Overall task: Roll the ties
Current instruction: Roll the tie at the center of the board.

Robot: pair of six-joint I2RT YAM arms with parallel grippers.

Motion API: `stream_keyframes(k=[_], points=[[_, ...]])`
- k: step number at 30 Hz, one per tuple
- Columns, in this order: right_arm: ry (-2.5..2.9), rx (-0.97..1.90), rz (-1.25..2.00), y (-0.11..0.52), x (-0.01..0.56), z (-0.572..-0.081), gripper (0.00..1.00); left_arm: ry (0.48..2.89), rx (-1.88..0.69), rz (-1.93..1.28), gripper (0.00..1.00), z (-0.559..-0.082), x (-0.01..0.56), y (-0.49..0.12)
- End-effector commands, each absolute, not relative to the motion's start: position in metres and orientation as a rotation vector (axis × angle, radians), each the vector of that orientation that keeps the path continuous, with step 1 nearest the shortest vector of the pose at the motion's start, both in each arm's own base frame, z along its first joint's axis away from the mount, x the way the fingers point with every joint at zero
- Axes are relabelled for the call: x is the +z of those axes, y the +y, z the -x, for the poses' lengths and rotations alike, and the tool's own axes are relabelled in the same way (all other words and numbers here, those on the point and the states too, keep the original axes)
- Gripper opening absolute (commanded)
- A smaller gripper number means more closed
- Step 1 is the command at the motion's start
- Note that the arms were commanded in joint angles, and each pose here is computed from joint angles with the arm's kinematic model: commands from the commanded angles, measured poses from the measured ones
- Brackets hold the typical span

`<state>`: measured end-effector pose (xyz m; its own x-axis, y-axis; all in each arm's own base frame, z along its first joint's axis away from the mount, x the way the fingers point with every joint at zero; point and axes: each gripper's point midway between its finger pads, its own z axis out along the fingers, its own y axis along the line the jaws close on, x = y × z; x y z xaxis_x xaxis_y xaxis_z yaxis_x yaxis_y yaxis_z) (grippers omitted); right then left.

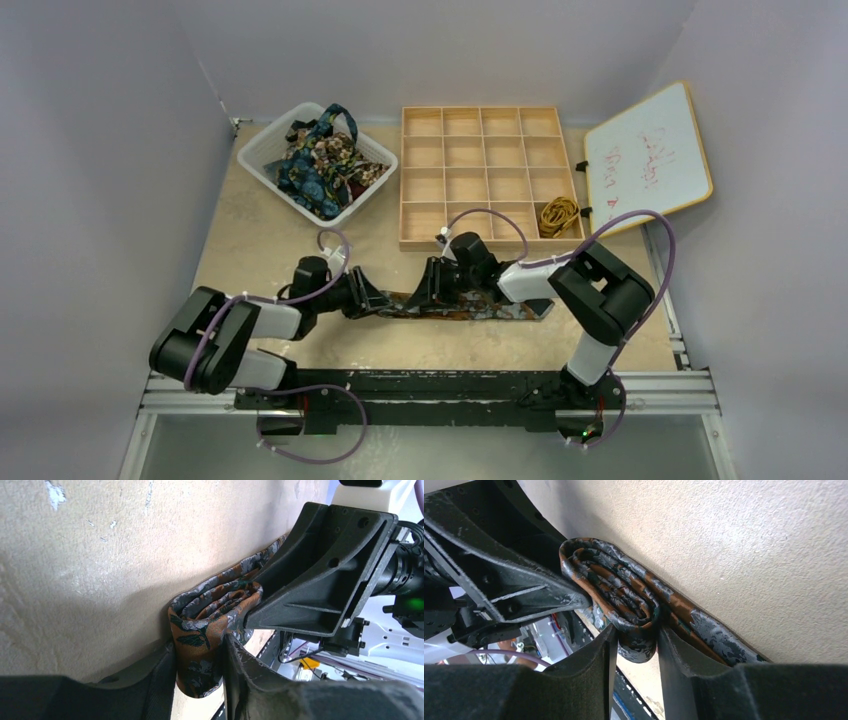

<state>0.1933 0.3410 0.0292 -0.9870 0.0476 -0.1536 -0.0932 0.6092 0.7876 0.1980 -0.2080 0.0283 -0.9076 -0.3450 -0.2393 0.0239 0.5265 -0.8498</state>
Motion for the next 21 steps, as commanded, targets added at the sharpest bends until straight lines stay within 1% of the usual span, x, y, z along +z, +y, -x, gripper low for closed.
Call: stream_keyframes(k=[1, 3, 6, 8, 11, 13, 15, 21], points=[[2.669, 1.34, 0.053, 0.34, 0.032, -0.191, 0.38, 2.373, -1.291, 0.305, 0.31, -0.205, 0.027, -0.206], [2.651, 1.325, 0.052, 0.339, 0.039, -0.195, 0.41, 2.368, -1.272, 0.307, 0.31, -0.207, 0.031, -0.204], [2.601, 1.279, 0.042, 0.335, 0.054, -0.203, 0.5, 2.375, -1.22, 0.302, 0.3, -0.212, 0.036, -0.201], [2.582, 1.258, 0.047, 0.333, 0.06, -0.206, 0.51, 2.382, -1.193, 0.302, 0.3, -0.214, 0.039, -0.199], [2.58, 1.246, 0.062, 0.333, 0.061, -0.208, 0.47, 2.378, -1.168, 0.319, 0.3, -0.216, 0.044, -0.196], [2.586, 1.235, 0.07, 0.334, 0.056, -0.209, 0.41, 2.381, -1.153, 0.331, 0.3, -0.217, 0.047, -0.195], [2.594, 1.241, 0.074, 0.336, 0.052, -0.209, 0.37, 2.384, -1.133, 0.328, 0.3, -0.22, 0.051, -0.195], [2.594, 1.266, 0.079, 0.345, 0.049, -0.215, 0.33, 2.424, -1.023, 0.297, 0.3, -0.226, 0.055, -0.192]])
